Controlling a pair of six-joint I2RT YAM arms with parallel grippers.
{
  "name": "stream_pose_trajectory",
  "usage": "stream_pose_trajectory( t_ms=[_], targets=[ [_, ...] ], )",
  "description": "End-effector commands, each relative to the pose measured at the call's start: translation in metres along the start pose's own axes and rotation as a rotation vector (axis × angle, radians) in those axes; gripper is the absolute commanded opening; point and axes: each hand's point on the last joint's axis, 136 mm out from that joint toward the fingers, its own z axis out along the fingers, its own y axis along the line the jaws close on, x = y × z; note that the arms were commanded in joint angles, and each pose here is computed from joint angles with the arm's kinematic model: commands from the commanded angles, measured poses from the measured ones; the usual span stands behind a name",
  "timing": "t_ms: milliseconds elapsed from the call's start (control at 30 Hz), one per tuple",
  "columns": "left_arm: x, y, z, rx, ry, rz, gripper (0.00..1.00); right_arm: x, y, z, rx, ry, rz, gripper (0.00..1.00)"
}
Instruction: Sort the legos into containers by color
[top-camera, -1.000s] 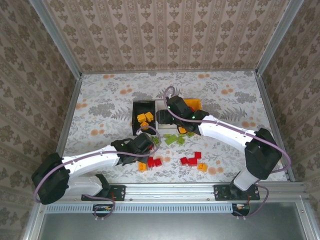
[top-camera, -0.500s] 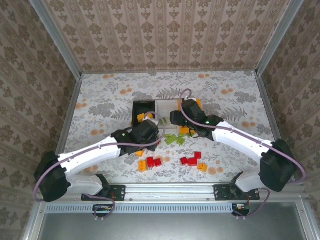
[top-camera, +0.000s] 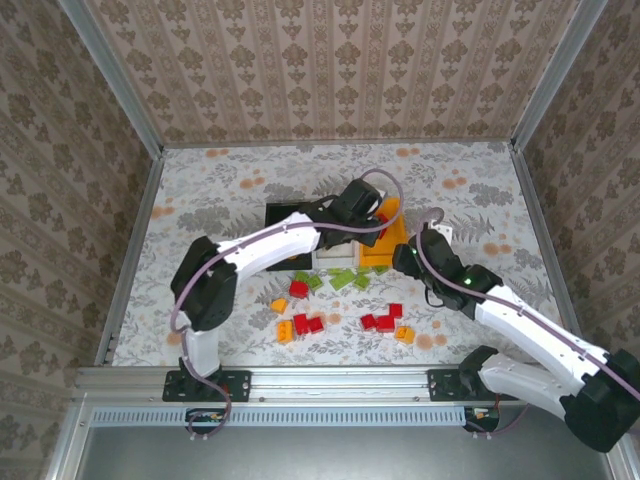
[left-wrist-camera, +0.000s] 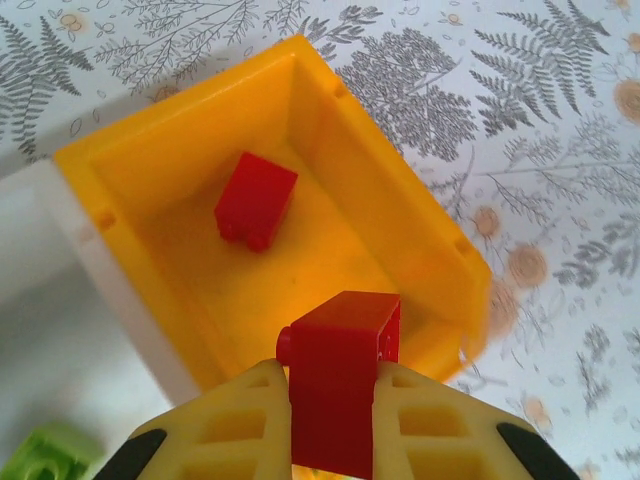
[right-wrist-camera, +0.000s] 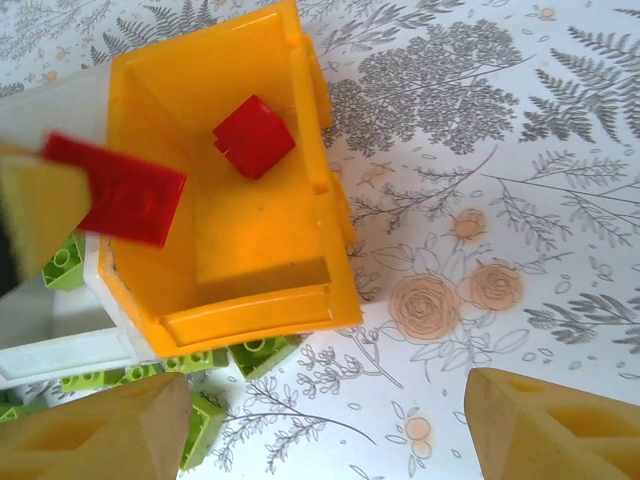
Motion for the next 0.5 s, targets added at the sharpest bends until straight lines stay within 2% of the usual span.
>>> stream_pose_trajectory(
  t_ms=[0, 33, 100, 200, 400, 467],
  targets=[
    [-0.012, 0.005, 0.012, 0.014, 0.012, 0.011, 0.17, 0.011, -0.017, -0.005, 0.043, 0.026, 0.006, 0.74],
    [-0.014, 0.005, 0.017, 0.013, 0.015, 0.008, 0.21, 0.012, -0.016, -0.007, 0.031, 0.033, 0.005, 0.75],
    [-0.020, 0.002, 0.022, 0.022, 0.014, -0.002, 0.38, 0.015, -0.012, -0.009, 0.001, 0.047, 0.004, 0.75],
    [-0.033, -0.004, 0.012, 0.047, -0.026, -0.014, 0.55, 0.027, -0.008, -0.010, -0.027, 0.107, -0.027, 0.75],
    [-0.044, -0.001, -0.046, 0.076, -0.148, -0.057, 0.84, 0.057, 0.009, -0.007, -0.118, 0.250, -0.094, 0.75],
    [-0.038, 0.001, -0.073, 0.091, -0.192, -0.072, 0.98, 0.075, 0.016, -0.005, -0.140, 0.309, -0.126, 0.74]
  ],
)
